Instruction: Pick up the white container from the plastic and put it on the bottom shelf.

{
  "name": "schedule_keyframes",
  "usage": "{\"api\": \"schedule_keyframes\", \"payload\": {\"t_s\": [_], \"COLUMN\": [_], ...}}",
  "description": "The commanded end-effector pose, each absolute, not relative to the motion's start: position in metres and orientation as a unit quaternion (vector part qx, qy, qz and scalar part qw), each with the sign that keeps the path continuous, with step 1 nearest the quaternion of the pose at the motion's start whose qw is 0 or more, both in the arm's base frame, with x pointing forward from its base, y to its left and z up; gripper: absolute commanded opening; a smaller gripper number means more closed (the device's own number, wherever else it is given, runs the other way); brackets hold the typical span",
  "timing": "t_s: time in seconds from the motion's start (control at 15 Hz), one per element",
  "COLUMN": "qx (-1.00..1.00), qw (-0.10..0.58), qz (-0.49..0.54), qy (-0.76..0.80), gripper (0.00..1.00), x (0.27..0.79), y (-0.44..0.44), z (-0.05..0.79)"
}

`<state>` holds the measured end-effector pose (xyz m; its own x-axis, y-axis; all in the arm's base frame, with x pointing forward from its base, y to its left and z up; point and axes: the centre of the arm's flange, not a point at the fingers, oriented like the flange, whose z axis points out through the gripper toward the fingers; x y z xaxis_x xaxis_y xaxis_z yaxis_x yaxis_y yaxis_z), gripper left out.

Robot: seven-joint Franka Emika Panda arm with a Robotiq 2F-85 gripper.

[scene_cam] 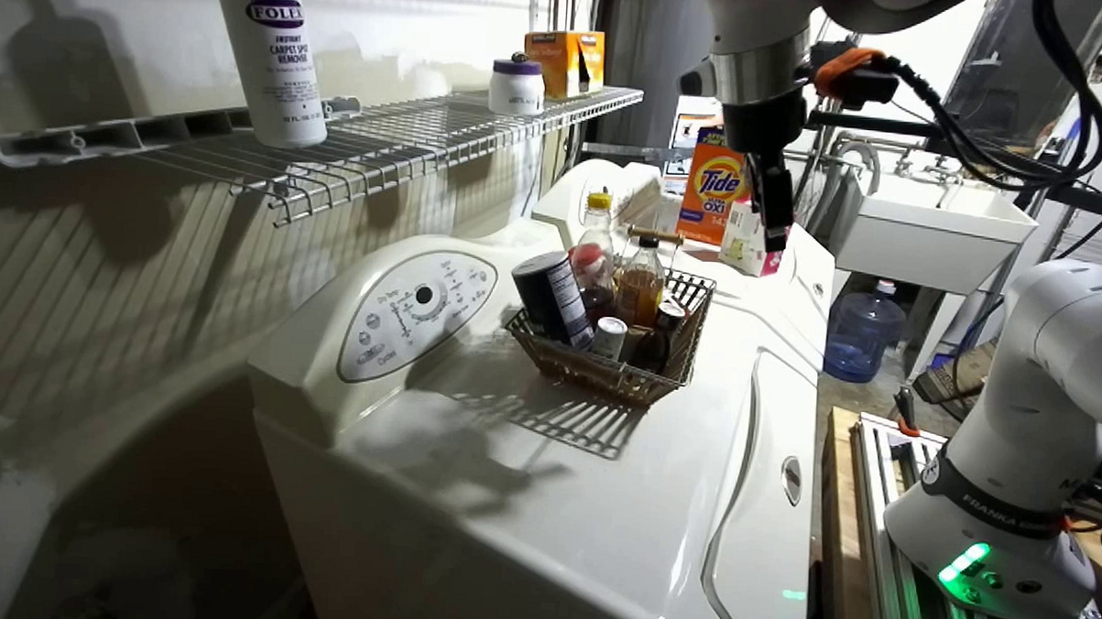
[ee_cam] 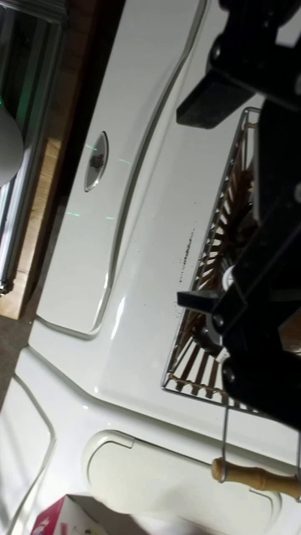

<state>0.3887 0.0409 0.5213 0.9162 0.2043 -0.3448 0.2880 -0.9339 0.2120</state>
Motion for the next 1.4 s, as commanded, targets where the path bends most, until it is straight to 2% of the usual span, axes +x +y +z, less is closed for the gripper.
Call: {"api": "schedule_keyframes", "payload": {"t_s": [0.0, 0.07, 0.13, 0.4, 0.93, 1.33], "qx": [0.977, 0.972, 0.974, 0.972, 0.968, 0.989], "qw": [0.109, 0.112, 0.123, 0.121, 0.124, 0.122], "qz": [-0.13, -0.128, -0.129, -0.131, -0.127, -0.054], "qy": [0.132, 0.16, 0.14, 0.152, 0.175, 0.066], "gripper": [1.0, 1.0, 1.0, 1.0, 1.0, 1.0], "x": [0.446, 0.455, 0.423, 0.445, 0.446, 0.467], "y": [0.064, 0.071, 0.059, 0.068, 0.07, 0.087], "z": [0.517, 0.515, 0.514, 0.505, 0.503, 0.49]}}
